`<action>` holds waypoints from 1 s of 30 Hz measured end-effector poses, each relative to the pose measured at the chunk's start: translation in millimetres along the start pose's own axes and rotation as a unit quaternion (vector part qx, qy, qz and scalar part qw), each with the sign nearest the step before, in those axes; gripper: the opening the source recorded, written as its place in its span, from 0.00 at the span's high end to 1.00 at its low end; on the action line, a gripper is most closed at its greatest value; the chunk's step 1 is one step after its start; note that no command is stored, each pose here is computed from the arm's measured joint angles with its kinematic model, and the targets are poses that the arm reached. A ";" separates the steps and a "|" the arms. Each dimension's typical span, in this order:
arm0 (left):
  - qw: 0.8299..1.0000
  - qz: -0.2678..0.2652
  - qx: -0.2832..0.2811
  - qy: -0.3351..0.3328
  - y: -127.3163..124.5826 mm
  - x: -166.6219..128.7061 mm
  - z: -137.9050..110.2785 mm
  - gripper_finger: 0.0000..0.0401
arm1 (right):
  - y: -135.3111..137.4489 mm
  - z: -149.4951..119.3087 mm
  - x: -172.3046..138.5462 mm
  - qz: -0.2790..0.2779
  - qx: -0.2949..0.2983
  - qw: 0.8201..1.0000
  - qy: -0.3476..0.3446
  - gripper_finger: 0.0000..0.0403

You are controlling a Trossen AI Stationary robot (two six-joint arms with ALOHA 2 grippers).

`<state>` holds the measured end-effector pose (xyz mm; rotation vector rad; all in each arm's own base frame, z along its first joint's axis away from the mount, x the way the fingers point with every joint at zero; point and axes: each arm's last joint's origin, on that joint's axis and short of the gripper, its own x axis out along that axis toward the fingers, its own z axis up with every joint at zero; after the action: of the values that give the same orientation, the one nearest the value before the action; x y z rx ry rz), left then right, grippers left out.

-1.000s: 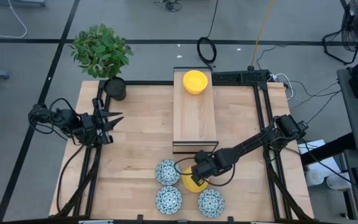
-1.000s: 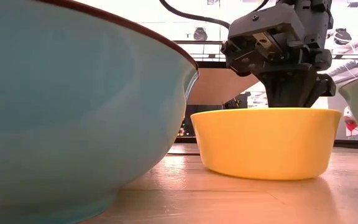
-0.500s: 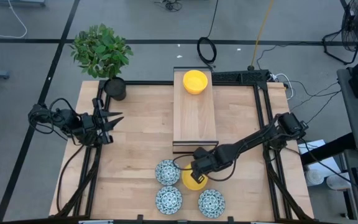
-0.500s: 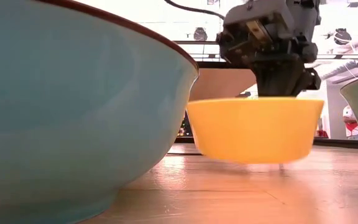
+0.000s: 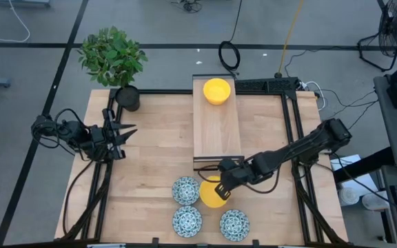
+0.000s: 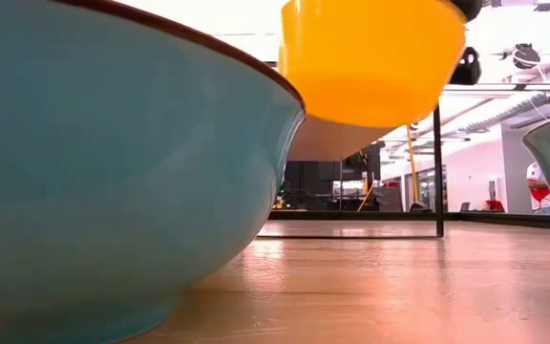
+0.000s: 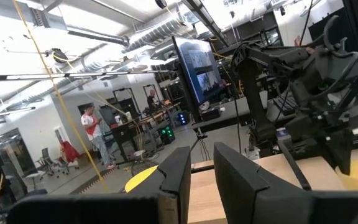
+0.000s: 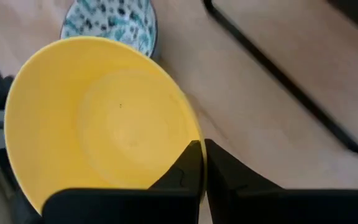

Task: Pick & Place Mini bowls
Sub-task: Stack the yellow bowl on top of the yellow bowl on the shelf

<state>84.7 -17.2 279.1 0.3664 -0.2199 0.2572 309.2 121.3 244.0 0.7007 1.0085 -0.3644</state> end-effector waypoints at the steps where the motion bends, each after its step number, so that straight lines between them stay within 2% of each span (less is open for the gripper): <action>1: 1.000 0.000 0.000 0.000 0.0 0.0 0.0 0.81 | -0.1 0.1 -1.8 0.002 -0.001 1.000 -0.001 1.00; 7: 1.000 0.000 0.000 0.000 0.0 0.0 0.0 0.81 | 0.1 2.3 -14.7 0.021 -0.007 1.000 -0.010 1.00; 17: 1.000 0.000 0.000 0.000 0.0 0.0 0.0 0.81 | 9.9 7.2 -16.2 0.075 -0.061 0.995 -0.031 1.00; 30: 1.000 0.000 0.000 0.000 0.0 0.0 0.0 0.81 | 24.0 24.3 -20.7 0.151 -0.154 0.970 -0.111 1.00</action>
<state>84.7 -17.2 279.1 0.3665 -0.2198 0.2574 328.4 121.4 278.9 0.5072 0.7110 -0.0167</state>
